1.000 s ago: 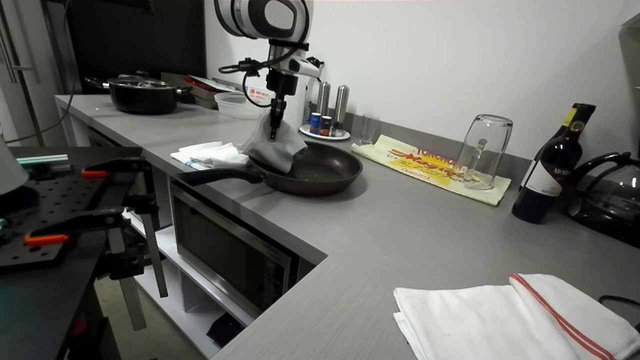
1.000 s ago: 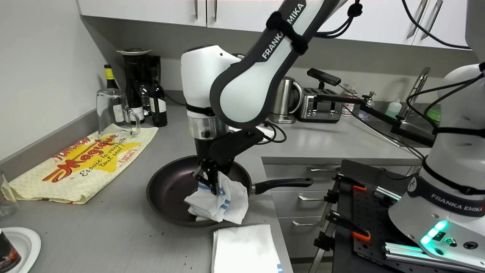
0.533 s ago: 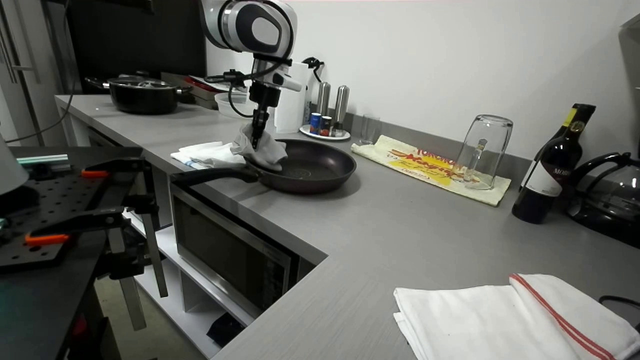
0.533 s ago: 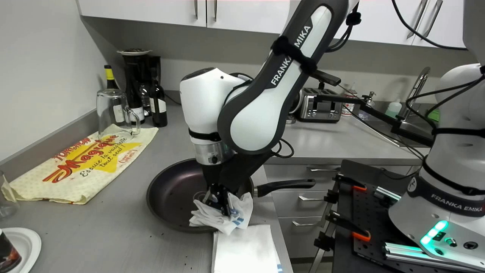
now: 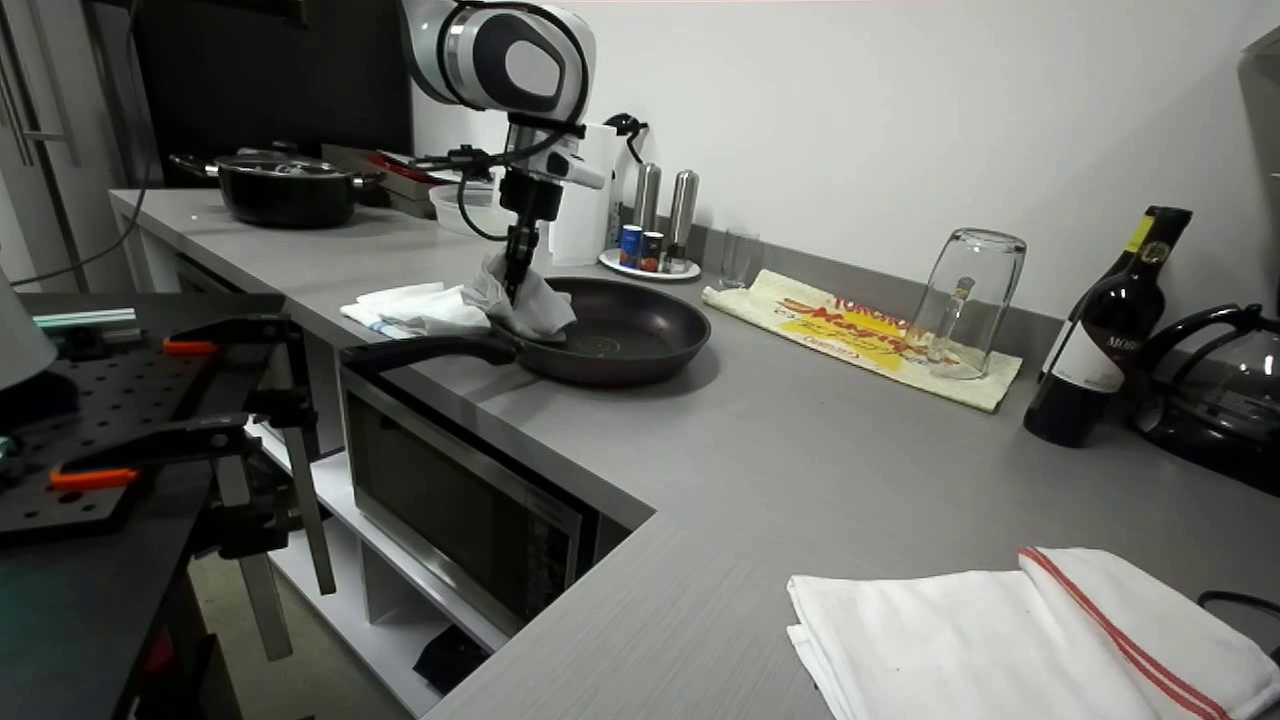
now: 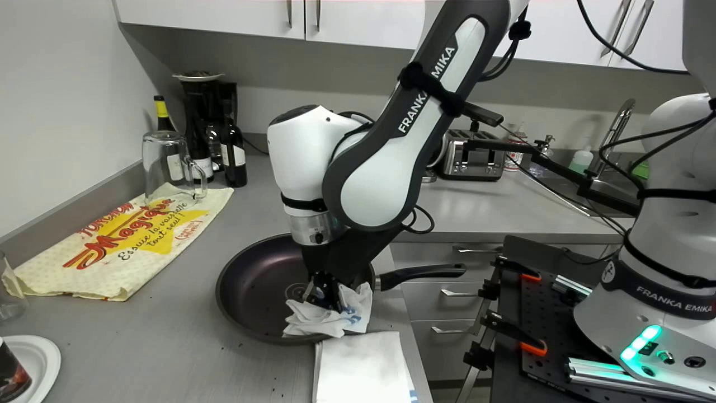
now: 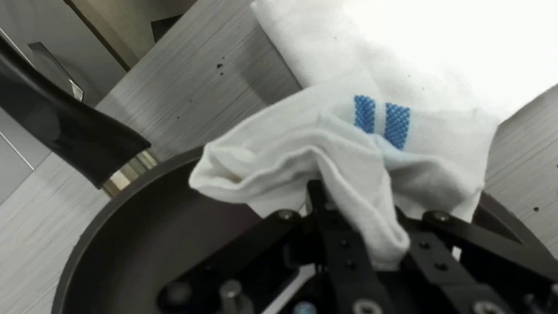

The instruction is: Use the towel to wipe the pan

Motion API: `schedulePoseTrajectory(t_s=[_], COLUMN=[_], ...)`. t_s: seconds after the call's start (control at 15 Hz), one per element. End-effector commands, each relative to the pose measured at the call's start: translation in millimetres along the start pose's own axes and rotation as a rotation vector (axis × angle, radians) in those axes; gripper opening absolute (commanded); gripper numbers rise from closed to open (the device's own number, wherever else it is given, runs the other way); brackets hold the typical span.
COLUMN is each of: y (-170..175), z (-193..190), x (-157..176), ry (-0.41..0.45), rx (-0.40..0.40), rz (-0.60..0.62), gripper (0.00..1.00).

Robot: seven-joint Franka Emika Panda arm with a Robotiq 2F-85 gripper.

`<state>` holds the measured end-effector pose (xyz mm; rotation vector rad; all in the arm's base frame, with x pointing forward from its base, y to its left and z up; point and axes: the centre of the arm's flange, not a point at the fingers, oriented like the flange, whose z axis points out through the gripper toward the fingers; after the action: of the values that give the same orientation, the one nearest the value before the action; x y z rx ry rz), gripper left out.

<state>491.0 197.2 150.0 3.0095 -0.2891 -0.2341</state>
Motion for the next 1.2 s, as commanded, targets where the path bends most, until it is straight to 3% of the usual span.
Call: schedulePoseTrajectory(t_s=[0.0,0.47,0.8,1.13], y=[3,15,15,12], z=[30,53,57,56], x=[8,23,29,51], ry=[0.007,0.054,0.199,0.344], rx=[-0.046,-0.144,-0.323,-0.452], rz=[-0.011,-0.007,-0.039,-0.060], gripper=[0.02,0.02,0.02,0.02])
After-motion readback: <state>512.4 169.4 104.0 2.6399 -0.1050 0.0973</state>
